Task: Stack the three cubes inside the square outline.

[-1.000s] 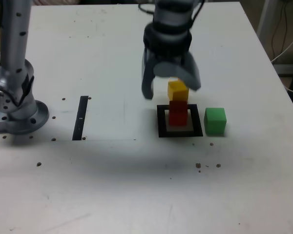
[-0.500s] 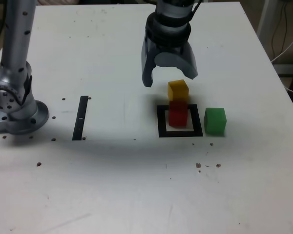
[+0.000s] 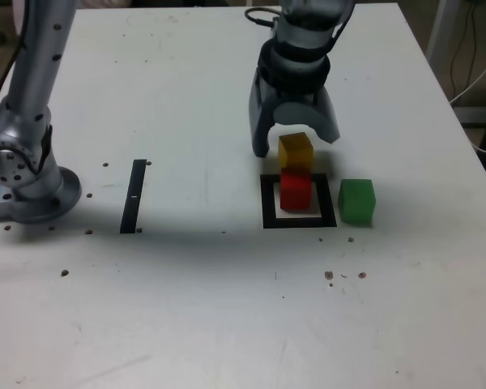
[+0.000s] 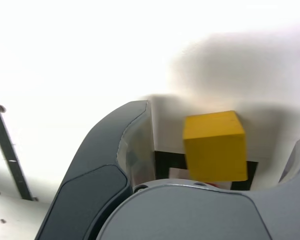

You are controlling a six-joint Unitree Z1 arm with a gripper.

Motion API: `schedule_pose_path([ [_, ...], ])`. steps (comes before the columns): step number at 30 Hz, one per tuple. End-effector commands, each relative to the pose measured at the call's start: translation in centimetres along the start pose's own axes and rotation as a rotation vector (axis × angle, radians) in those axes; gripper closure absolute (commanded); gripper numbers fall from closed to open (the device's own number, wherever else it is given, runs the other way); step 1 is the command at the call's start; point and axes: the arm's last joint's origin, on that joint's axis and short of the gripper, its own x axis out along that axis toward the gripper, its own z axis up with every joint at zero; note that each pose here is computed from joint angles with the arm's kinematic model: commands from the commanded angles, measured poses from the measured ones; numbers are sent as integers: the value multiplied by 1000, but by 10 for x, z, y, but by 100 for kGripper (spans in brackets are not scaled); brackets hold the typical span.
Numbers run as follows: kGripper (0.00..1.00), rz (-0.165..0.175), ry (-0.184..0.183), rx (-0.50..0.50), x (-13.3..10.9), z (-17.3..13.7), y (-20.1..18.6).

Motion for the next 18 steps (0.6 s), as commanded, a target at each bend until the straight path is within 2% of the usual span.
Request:
schedule_pose_path([
  [1,4,-6,3,0,3,2,0],
  [9,9,-20,6,7,11,8,1],
  [18,28,-31,8,6,15,13,3],
])
